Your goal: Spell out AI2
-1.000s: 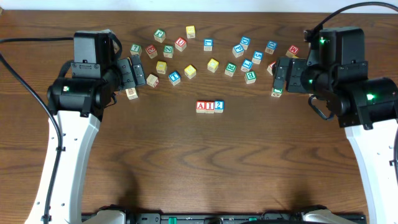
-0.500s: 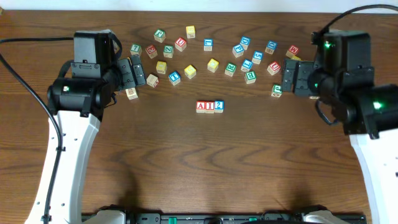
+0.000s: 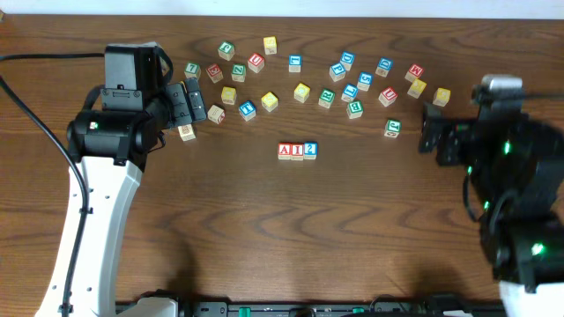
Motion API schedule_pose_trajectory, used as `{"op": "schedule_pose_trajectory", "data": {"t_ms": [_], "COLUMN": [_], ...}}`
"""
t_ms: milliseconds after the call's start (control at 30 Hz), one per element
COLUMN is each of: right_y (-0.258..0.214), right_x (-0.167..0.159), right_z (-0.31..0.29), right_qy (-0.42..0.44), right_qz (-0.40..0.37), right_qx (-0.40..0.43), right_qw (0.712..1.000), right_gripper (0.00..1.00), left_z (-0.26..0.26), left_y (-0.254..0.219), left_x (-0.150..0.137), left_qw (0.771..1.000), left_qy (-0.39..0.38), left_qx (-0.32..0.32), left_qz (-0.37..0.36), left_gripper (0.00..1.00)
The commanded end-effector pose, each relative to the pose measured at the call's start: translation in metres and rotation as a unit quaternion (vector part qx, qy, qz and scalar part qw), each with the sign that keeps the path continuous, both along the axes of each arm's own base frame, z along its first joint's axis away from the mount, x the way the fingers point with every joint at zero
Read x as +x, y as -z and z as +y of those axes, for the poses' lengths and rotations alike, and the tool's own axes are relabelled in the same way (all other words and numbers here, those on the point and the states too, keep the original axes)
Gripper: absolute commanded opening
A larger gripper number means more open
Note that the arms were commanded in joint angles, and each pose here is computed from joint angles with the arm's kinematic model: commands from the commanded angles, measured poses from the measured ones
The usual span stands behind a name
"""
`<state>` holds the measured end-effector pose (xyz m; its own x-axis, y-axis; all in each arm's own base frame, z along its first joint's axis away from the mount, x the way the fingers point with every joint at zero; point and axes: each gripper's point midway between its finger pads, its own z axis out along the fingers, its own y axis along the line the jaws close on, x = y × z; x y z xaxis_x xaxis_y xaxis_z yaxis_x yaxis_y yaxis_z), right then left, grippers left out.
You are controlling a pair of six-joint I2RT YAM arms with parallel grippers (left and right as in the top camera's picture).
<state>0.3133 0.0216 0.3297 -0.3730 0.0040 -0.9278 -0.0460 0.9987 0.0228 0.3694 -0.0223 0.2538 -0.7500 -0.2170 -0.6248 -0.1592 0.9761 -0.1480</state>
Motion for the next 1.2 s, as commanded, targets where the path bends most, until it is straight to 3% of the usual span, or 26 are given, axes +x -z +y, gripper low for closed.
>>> {"op": "schedule_pose_trajectory", "data": {"t_ms": [0,200,533,1167], "right_y": [0.033,0.075,0.124,0.171], "right_x": [-0.022,-0.054,-0.069,-0.069], "right_z": [0.0,-0.004,0.001,0.007], "right_qy": [-0.024,-0.026,-0.042,-0.057], "right_qz": [-0.031,-0.107,-0.179,-0.161], "right_qx": [-0.025,-0.047,-0.04,-0.037], "right_qw": [0.999,0.993,0.982,0.985], "right_gripper": [0.99,0.99,0.99,0.99], "left_z": [0.003,0.003,0.003,0.003], "left_y": [-0.005,-0.005,-0.005,-0.005], "left_x": [0.001,0.001,0.001,0.001], "left_qw": [1.0,1.0,1.0,1.0], "left_qy": [-0.003,-0.003,-0.003,-0.003], "left_qx": [0.005,0.005,0.005,0.005], "left_qz": [-0.007,-0.007,-0.007,-0.007], "left_gripper": [0.98,0.98,0.98,0.98]}}
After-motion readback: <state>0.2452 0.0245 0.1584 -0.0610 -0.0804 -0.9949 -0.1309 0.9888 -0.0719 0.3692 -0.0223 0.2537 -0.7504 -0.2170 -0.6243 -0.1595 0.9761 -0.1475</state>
